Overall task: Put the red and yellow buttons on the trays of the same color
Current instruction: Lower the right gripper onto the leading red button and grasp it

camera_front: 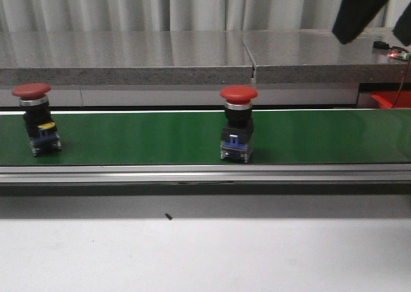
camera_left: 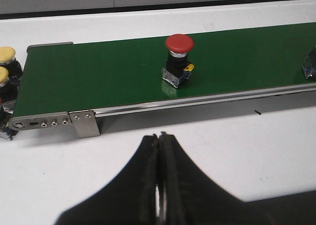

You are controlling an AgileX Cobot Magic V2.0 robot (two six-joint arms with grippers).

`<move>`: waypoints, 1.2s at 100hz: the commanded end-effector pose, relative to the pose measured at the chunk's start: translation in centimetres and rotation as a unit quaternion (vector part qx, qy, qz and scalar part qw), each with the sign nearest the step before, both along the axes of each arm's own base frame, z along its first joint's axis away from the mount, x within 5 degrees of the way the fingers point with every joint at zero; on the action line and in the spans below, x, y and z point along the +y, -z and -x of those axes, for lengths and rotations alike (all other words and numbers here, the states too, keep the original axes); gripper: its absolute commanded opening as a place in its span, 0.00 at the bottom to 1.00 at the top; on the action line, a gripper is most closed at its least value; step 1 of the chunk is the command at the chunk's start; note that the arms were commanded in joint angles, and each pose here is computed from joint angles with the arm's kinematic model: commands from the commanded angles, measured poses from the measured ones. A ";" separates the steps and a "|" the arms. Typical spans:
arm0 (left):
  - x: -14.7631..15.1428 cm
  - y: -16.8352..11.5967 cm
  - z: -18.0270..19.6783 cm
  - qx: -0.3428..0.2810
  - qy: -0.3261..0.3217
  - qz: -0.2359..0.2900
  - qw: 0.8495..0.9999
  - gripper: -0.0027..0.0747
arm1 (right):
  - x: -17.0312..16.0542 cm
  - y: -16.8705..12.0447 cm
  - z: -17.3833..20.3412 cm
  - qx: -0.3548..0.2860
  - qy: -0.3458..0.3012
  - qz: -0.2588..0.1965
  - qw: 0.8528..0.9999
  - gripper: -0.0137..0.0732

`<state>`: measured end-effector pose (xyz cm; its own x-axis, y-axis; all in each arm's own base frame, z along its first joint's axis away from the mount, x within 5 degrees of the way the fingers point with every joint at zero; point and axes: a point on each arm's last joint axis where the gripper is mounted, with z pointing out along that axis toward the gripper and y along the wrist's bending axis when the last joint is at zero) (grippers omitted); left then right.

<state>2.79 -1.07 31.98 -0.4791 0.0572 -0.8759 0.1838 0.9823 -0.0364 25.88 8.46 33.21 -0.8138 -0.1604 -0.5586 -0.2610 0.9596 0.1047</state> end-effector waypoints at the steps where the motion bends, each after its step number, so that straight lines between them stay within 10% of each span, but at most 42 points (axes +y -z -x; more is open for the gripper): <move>1: -0.1 -1.2 -0.3 -0.037 0.003 0.013 0.999 0.01 | 1.1 -1.7 -0.5 -0.014 -0.028 -0.008 0.999 0.82; 75: -0.1 -1.2 -0.3 -0.037 0.003 0.013 0.999 0.01 | 6.4 2.8 -5.2 0.063 -0.151 -0.004 0.987 0.80; 120: -0.1 -1.2 -0.3 -0.037 0.003 0.013 0.999 0.01 | 6.5 3.7 -5.7 0.072 -0.155 0.008 0.985 0.27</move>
<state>2.79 -1.07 31.98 -0.4791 0.0572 -0.8759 0.1838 0.9823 -0.0364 31.93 15.02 27.08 -0.8261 -0.4278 -0.3668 -0.5074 0.8479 0.1535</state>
